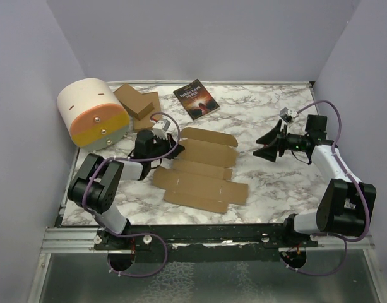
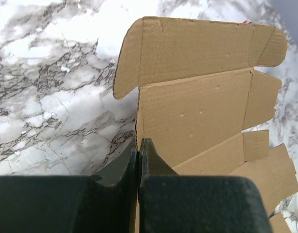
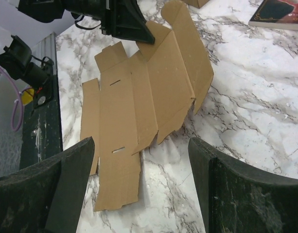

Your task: Fold the paper box

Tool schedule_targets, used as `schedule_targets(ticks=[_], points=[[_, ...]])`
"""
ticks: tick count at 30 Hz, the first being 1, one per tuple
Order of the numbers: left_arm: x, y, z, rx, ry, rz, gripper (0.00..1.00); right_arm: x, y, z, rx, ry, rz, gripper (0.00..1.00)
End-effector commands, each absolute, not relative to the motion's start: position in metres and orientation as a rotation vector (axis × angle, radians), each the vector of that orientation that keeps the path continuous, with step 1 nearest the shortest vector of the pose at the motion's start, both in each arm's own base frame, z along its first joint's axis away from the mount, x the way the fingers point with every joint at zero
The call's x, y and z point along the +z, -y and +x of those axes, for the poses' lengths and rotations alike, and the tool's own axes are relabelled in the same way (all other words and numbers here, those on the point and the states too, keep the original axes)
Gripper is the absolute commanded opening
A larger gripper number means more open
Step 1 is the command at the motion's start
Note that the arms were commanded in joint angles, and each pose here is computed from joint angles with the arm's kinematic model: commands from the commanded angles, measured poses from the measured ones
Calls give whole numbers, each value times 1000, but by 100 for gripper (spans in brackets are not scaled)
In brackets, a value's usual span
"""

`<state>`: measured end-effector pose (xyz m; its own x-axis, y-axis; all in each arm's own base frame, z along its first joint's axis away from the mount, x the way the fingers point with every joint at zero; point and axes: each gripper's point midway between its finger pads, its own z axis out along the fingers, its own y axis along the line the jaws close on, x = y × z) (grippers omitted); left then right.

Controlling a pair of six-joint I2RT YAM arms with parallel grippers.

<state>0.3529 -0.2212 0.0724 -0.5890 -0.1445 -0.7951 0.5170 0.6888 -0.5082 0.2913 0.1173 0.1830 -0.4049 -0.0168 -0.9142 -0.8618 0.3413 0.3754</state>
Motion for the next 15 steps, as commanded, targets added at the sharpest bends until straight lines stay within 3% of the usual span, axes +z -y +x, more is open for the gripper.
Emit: schedule_targets(ticks=[1,10,15], points=[[129,222,364,-931,-1759,250,0,190,-123,279,1221,-1612,-862,79],[156,203,352,-840,-1624,135,0,193,-124,272,1112,-1509,-978,79],[159,195,346,-795,-1597,78,0,182,-117,299,914,-1598,-974,79]])
